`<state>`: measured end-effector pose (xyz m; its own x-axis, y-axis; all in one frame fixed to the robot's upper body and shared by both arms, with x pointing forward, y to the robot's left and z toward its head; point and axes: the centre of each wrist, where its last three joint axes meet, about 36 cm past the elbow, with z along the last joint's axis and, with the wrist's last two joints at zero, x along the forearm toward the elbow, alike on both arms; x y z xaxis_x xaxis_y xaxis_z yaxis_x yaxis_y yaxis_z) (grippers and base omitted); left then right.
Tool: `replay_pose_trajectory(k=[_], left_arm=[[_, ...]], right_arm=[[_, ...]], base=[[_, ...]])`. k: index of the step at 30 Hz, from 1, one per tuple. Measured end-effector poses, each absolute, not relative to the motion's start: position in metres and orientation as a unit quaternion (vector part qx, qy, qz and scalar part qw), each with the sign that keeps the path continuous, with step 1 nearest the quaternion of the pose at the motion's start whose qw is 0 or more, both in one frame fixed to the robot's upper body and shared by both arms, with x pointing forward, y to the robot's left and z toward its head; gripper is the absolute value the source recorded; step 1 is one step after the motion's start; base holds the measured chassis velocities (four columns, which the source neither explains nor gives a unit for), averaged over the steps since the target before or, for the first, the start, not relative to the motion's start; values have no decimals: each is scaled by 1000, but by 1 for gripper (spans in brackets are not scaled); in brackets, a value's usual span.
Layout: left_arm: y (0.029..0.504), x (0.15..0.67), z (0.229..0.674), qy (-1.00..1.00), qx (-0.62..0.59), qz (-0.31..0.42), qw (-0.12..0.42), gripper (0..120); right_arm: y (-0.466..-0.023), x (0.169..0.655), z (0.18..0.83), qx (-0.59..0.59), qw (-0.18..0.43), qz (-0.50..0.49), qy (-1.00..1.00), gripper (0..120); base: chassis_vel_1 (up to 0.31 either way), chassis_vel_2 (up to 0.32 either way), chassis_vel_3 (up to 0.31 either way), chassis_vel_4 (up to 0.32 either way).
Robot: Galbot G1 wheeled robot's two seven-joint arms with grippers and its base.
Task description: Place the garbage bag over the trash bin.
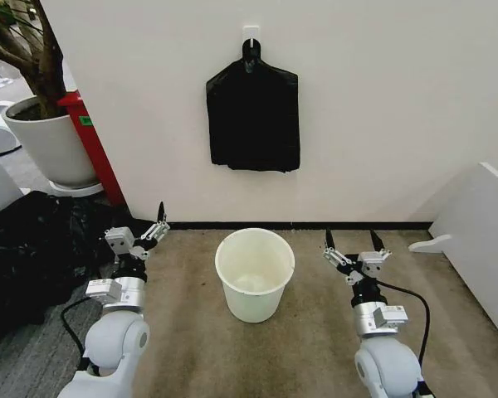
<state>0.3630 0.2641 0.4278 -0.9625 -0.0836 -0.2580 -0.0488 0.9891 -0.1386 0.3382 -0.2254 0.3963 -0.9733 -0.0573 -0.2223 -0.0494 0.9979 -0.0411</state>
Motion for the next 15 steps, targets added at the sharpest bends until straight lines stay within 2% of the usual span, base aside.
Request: replay_pose_trajectory(k=[4, 11, 12, 15], left_arm=[[262, 364, 424, 989, -36, -68, 126, 100], [264, 362, 419, 990, -50, -58, 120, 100], [264, 362, 419, 990, -50, -58, 120, 100], [265, 359, 416, 990, -61, -49, 116, 100]], right_arm=[[-224, 359, 402, -45, 122, -8, 991, 100], [-209, 448, 431, -95, 169, 67, 979, 100], [-209, 448, 431, -95, 169, 67, 979, 100], [-186, 490, 445, -108, 178, 98, 973, 100]], base=[[0, 0, 0, 0], [0, 0, 0, 0], [0, 0, 0, 0], [0, 0, 0, 0]])
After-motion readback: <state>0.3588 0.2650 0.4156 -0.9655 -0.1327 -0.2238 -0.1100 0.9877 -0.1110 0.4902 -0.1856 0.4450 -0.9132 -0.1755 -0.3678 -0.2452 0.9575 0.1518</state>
